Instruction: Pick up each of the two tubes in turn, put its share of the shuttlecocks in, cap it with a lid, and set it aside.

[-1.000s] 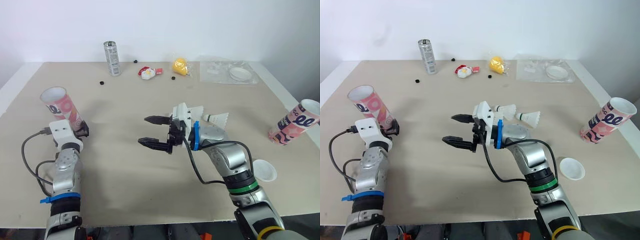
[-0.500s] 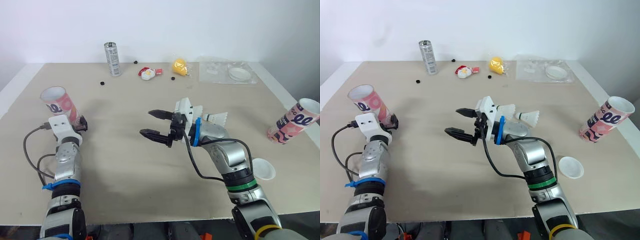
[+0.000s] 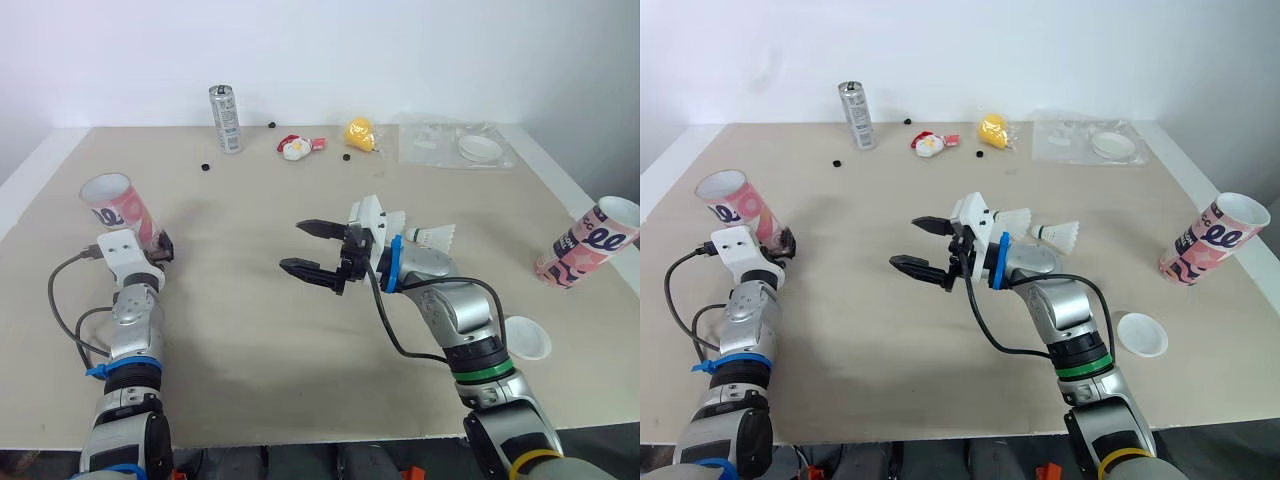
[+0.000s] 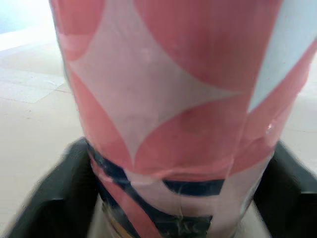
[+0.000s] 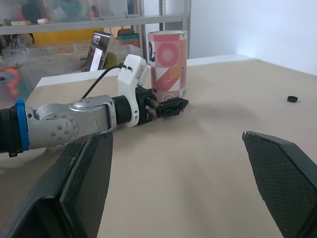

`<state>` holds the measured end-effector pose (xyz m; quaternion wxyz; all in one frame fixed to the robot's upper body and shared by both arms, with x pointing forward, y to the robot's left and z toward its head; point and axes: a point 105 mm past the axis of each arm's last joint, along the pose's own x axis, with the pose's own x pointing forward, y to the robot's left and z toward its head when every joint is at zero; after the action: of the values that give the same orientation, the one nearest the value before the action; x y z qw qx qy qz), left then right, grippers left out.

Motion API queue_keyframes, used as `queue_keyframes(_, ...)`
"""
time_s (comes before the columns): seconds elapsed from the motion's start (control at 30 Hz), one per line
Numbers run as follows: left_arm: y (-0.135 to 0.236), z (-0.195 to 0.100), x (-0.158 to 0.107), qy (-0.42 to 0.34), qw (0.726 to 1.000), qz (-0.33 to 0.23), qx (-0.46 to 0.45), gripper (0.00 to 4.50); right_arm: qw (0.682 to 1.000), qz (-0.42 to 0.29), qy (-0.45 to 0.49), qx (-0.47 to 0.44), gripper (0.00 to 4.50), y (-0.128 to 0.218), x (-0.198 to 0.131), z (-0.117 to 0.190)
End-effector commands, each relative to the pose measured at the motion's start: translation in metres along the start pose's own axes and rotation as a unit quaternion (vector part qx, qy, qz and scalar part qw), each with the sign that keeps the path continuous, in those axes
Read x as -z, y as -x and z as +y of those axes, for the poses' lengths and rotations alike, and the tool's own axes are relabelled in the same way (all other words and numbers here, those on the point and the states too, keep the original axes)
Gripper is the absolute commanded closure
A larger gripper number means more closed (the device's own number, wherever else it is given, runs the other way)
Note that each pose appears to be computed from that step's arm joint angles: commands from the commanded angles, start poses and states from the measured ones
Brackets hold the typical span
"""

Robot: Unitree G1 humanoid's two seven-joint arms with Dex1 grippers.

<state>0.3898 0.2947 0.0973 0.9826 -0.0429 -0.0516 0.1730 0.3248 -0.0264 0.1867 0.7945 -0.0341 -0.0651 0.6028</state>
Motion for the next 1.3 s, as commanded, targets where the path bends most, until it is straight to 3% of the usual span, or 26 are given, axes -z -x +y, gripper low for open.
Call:
queue_keyframes(0.03, 0.005, 0.005, 0.021, 0.004, 0.999, 0.039, -0.009, 1.09, 0.999, -0.025, 0.020, 0.002, 0.00, 0.000, -0.017, 0.000)
queue_keyframes(0.37, 0.006, 0.008, 0.012, -0.004, 1.000, 0.023, -0.001, 1.09, 0.999, -0.028, 0.017, 0.021, 0.00, 0.005, -0.016, -0.001)
queue_keyframes(0.47, 0.007, -0.008, -0.015, -0.037, 0.995, -0.002, 0.090, 1.09, 0.998, -0.024, 0.013, 0.058, 0.00, 0.021, -0.011, 0.000)
queue_keyframes(0.53, 0.016, -0.031, -0.032, -0.083, 0.975, -0.007, 0.205, 1.09, 0.996, -0.021, 0.013, 0.090, 0.00, 0.034, -0.008, 0.001)
queue_keyframes(0.6, 0.036, -0.054, -0.042, -0.123, 0.936, 0.011, 0.329, 1.09, 0.993, -0.013, 0.018, 0.120, 0.00, 0.045, -0.004, 0.000)
queue_keyframes(0.67, 0.064, -0.066, -0.056, -0.173, 0.873, 0.042, 0.453, 1.09, 0.987, 0.005, 0.036, 0.156, 0.00, 0.061, 0.000, -0.002)
queue_keyframes(0.73, 0.091, -0.062, -0.064, -0.265, 0.786, 0.090, 0.551, 1.09, 0.979, 0.012, 0.046, 0.200, 0.00, 0.076, 0.001, -0.008)
queue_keyframes(0.8, 0.104, -0.049, -0.066, -0.337, 0.714, 0.146, 0.596, 1.09, 0.971, 0.020, 0.046, 0.233, 0.00, 0.085, 0.005, -0.013)
queue_keyframes(0.93, 0.105, -0.040, -0.085, -0.397, 0.647, 0.175, 0.627, 1.09, 0.960, 0.058, 0.045, 0.271, 0.00, 0.090, 0.026, -0.020)
queue_keyframes(1.03, 0.121, -0.035, -0.088, -0.415, 0.571, 0.220, 0.673, 1.09, 0.953, 0.081, 0.046, 0.289, 0.00, 0.085, 0.043, -0.025)
queue_keyframes(1.2, 0.135, -0.026, -0.077, -0.410, 0.520, 0.281, 0.694, 1.09, 0.947, 0.079, 0.047, 0.307, 0.00, 0.074, 0.049, -0.035)
queue_keyframes(1.3, 0.136, -0.022, -0.065, -0.417, 0.516, 0.293, 0.688, 1.09, 0.944, 0.071, 0.040, 0.319, 0.00, 0.068, 0.052, -0.042)
